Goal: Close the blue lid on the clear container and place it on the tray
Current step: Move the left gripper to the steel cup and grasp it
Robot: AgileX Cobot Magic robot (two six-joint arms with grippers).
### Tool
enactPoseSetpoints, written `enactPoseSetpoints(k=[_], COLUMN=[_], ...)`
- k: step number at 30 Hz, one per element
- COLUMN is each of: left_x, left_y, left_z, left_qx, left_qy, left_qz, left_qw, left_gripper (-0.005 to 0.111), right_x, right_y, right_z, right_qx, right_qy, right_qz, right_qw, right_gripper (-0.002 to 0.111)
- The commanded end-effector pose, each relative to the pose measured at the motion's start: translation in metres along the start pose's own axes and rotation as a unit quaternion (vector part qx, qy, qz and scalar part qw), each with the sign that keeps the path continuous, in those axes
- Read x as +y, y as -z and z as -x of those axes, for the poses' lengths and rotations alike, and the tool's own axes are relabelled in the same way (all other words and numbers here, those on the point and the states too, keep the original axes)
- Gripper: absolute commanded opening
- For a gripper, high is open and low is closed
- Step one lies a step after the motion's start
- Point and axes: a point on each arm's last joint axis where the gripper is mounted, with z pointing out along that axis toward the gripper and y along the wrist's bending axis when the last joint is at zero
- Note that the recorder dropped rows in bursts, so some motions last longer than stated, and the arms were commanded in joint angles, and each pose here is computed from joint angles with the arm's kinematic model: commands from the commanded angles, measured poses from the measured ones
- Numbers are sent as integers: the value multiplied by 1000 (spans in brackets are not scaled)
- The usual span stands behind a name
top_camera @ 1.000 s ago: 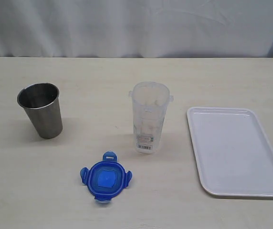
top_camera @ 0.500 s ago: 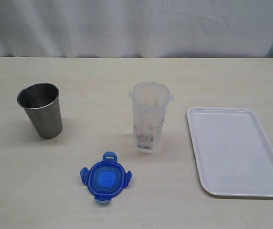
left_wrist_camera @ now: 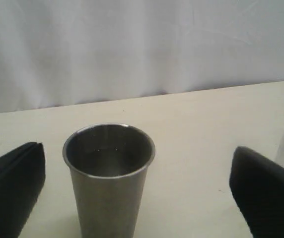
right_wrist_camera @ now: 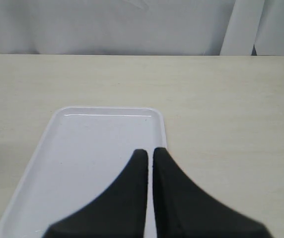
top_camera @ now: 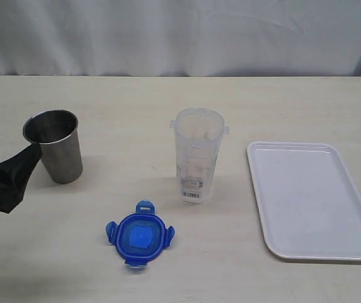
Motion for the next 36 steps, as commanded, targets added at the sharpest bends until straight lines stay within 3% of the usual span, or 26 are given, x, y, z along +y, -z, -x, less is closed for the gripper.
enactPoseSetpoints(k=[1, 8, 14, 16, 22, 26, 36], left_x=[0, 3, -6, -5, 12, 13, 22], left_y=[-14, -18, -24, -24, -31, -39, -76], left_z=[-2, -10, -10, -10, -22, -33, -61], left_qx=[-4, 43, 66, 66, 77, 62, 94], left_qy=[-13, -30, -81, -65, 2, -24, -17], left_qz=[-28, -20, -90, -84, 5, -7, -27], left_qw=[1000, 998, 990, 992, 997, 998, 995], left_gripper=[105, 105, 105, 105, 105, 105, 105], right_x=[0, 0, 0, 0, 0, 0, 0], right_y=[0, 0, 0, 0, 0, 0, 0], right_z=[-1, -1, -1, -1, -1, -1, -1], right_qx=[0, 0, 0, 0, 0, 0, 0], right_qy=[-1, -1, -1, -1, -1, -1, -1], right_qz=[2, 2, 2, 2, 2, 2, 2], right_qw=[1000, 1000, 1000, 1000, 1000, 1000, 1000], right_gripper=[5, 5, 5, 5, 5, 5, 5])
